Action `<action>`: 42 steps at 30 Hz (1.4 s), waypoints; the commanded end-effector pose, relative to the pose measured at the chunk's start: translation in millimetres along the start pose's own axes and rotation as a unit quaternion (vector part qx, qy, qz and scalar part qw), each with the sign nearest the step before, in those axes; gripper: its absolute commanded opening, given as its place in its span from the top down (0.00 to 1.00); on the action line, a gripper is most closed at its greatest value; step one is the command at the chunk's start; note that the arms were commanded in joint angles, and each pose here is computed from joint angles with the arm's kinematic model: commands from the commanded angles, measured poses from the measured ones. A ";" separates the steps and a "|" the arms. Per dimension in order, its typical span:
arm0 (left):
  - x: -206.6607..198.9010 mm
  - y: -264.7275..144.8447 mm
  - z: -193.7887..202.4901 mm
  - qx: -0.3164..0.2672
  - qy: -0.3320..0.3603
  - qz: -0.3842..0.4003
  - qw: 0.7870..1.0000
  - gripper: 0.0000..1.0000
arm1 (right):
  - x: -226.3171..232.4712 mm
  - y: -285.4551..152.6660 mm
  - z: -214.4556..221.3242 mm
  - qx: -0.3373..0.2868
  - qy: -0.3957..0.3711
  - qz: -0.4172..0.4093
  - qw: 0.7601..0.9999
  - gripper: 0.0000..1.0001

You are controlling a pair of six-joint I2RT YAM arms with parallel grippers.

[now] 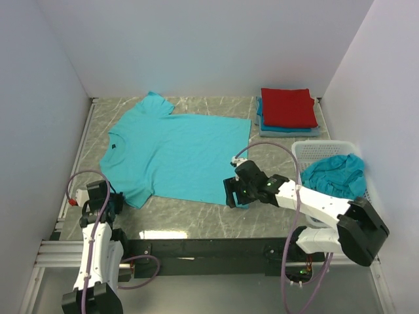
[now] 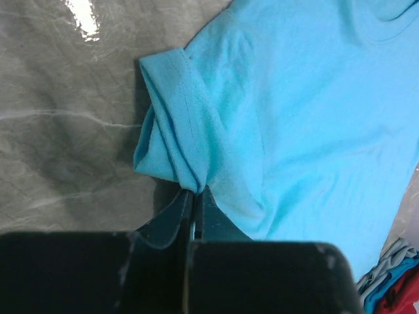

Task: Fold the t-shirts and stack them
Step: Fold the tshirt

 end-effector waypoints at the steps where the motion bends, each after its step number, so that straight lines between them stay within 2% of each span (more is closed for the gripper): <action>1: 3.1 1.6 5.7 0.012 -0.001 -0.004 1.000 0.99 | -6.3 8.2 6.0 0.026 0.003 0.034 0.999 0.23; 11: 2.6 2.1 6.7 0.015 0.000 -0.003 1.000 0.99 | -35.6 20.5 27.8 0.078 0.036 0.131 0.988 0.34; 13: 3.5 1.9 6.3 0.013 -0.002 -0.003 1.000 0.99 | -36.3 21.7 28.0 0.079 0.037 0.134 0.987 0.39; 15: 2.1 0.4 6.2 0.015 -0.003 -0.001 1.000 1.00 | -38.1 21.3 28.9 0.083 0.041 0.142 0.986 0.53; 16: 0.5 -0.5 5.8 0.015 -0.003 0.001 1.000 0.99 | -39.6 20.4 30.2 0.085 0.042 0.146 0.985 0.63; 19: -5.4 -5.0 12.0 0.037 -0.017 0.012 0.999 1.00 | -48.7 12.4 35.4 0.089 0.053 0.174 0.979 0.67; 20: -7.1 -6.8 15.3 0.046 -0.020 0.018 0.999 1.00 | -50.0 10.1 36.7 0.088 0.061 0.179 0.978 0.75; 23: -1.3 -13.2 16.4 0.047 -0.034 0.006 0.998 0.99 | -48.8 1.0 43.9 0.094 0.073 0.173 0.978 0.84; 25: -5.8 -18.9 15.3 0.042 -0.040 0.019 0.998 0.99 | -47.6 -4.6 46.8 0.092 0.080 0.164 0.979 0.92; 28: -8.2 -21.8 19.3 0.048 -0.045 0.036 0.997 0.99 | -49.2 -10.7 49.3 0.090 0.081 0.164 0.979 0.98; 34: -15.7 -30.4 23.2 0.065 -0.034 0.053 0.996 0.99 | -34.8 -11.2 26.2 0.055 0.070 0.132 0.987 1.00; 42: -45.1 -40.6 2.8 0.032 -0.011 0.098 0.995 0.99 | -24.1 -15.3 -4.2 0.022 0.060 0.126 0.990 1.00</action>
Point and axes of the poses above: each gripper's point midway between its finger pads, its own y axis out along the fingers, its own x axis along the line the jaws close on, z = x × y, the point moved 1 cm from there along -y, back along the fingers, and after that the axes turned 6 degrees about y, right-handed, at the moved point
